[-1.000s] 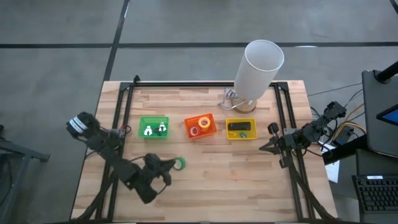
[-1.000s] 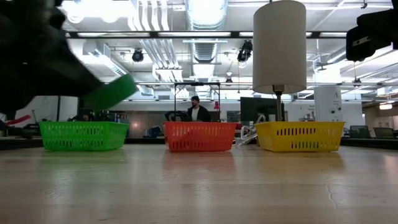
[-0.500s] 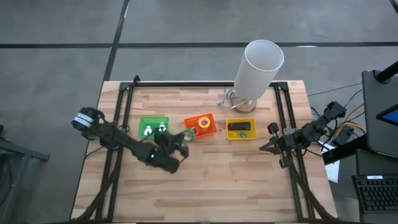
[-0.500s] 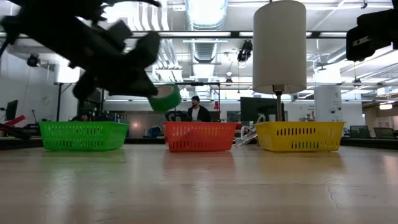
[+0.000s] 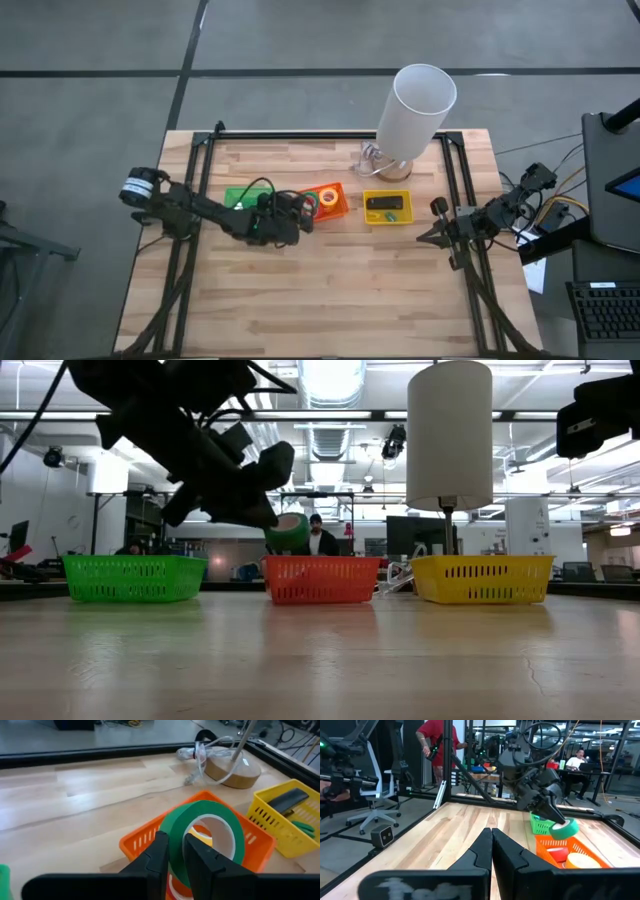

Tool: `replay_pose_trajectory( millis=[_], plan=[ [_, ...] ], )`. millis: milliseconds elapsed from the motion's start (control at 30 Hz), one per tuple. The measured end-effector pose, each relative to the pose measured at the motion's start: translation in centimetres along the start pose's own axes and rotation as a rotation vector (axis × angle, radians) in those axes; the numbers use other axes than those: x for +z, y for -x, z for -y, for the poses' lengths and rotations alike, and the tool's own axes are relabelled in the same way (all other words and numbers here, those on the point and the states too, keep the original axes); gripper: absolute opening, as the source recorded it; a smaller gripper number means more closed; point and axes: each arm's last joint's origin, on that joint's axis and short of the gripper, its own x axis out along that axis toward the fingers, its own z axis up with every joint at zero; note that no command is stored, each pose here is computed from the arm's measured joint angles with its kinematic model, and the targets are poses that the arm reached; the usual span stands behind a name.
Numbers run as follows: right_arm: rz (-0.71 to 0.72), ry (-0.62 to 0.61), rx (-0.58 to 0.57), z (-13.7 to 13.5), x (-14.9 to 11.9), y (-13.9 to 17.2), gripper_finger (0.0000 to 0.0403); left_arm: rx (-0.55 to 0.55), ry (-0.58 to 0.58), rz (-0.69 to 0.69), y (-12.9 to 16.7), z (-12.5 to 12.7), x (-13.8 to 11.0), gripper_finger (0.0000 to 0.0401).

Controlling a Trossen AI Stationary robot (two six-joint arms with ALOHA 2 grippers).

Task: Pick and place Stapler, Stapler remover, tape
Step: Put the green tape into the orange basket

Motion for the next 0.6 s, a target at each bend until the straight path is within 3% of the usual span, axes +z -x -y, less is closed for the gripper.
replay_pose_trajectory(
  millis=[600],
  plan=[
    [0.000,0.000,-0.001,0.0,0.0,0.0,0.0008,-0.034,-0.044,-0.072,-1.0,0.1,-1.2,0.0083]
  ],
)
